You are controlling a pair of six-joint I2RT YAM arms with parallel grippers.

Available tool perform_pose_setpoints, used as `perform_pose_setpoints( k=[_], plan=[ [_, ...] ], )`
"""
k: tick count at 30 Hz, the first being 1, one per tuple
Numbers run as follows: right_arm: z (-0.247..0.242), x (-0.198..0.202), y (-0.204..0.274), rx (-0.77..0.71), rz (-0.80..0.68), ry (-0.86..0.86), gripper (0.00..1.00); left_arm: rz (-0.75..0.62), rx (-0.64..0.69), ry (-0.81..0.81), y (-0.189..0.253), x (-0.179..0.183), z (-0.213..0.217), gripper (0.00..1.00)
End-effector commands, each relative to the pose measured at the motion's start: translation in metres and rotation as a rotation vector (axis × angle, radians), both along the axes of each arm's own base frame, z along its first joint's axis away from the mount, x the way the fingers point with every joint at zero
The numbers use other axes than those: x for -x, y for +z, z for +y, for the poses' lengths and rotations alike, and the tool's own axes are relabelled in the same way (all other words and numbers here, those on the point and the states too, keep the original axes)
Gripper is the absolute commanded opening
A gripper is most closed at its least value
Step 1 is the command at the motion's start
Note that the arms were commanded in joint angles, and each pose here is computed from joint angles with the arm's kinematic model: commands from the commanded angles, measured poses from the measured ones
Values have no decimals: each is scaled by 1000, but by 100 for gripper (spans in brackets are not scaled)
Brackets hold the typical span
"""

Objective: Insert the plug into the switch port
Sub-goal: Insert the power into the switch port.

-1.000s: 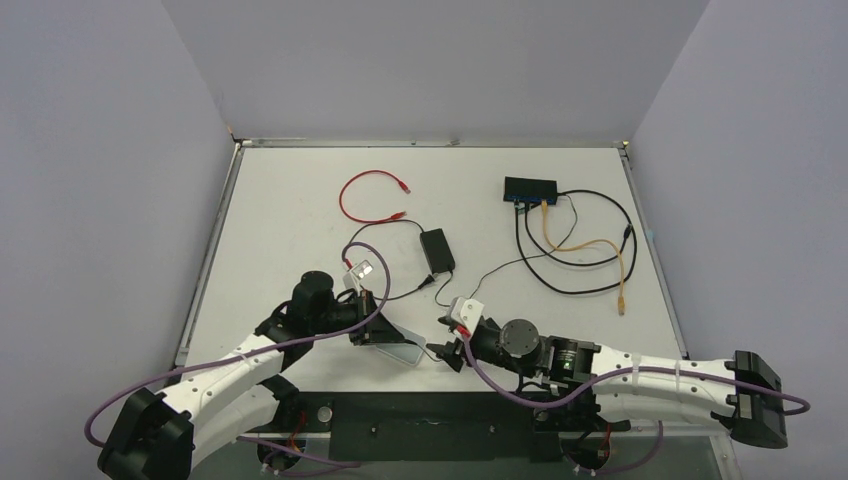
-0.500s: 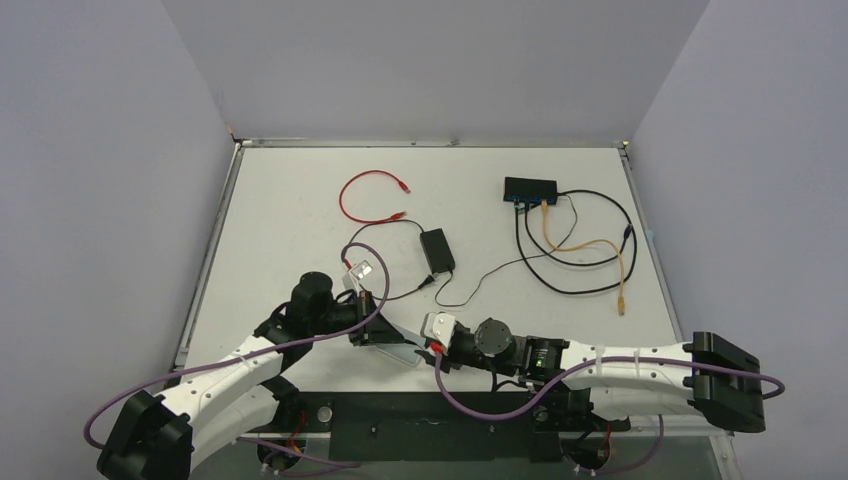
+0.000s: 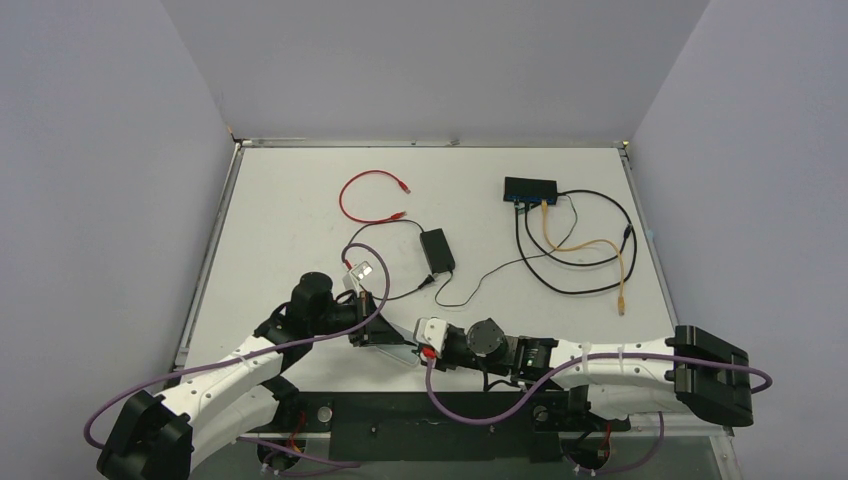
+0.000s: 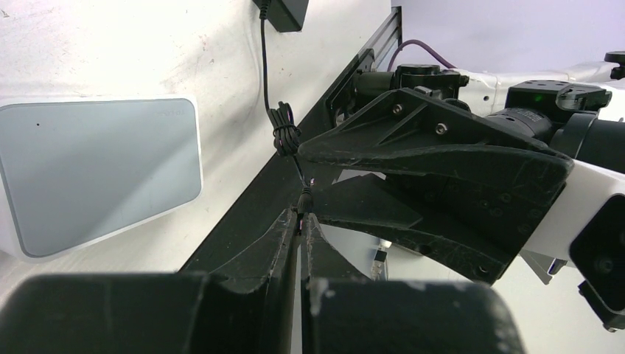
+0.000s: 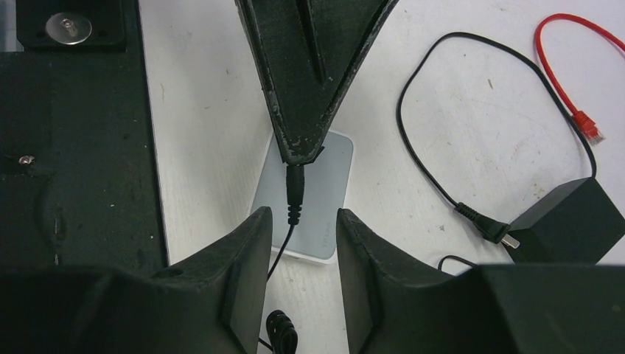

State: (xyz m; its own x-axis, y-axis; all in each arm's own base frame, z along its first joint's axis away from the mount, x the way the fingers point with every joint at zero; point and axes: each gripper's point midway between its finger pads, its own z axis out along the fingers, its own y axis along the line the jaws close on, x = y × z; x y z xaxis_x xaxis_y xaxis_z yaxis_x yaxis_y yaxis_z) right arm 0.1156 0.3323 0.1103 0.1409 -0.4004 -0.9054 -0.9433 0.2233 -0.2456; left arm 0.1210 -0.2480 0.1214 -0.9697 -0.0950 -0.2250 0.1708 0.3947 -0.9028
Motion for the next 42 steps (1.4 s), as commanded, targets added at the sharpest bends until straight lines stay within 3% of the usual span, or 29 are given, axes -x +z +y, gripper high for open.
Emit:
perform_pose_setpoints(
  k=[1,25,35,42],
  plan=[
    [19,2,27,-87,-24,41,33,-71,42,-39,12,2,-3,0],
    [27,5,26,-70,-13,67,17,-73,35,-42,10,3,-2,0],
    [29,6,23,-53,-5,78,0,-76,38,-47,11,3,-3,0],
    [27,5,25,-47,-1,71,0,-67,26,-41,8,2,-2,1]
  ],
)
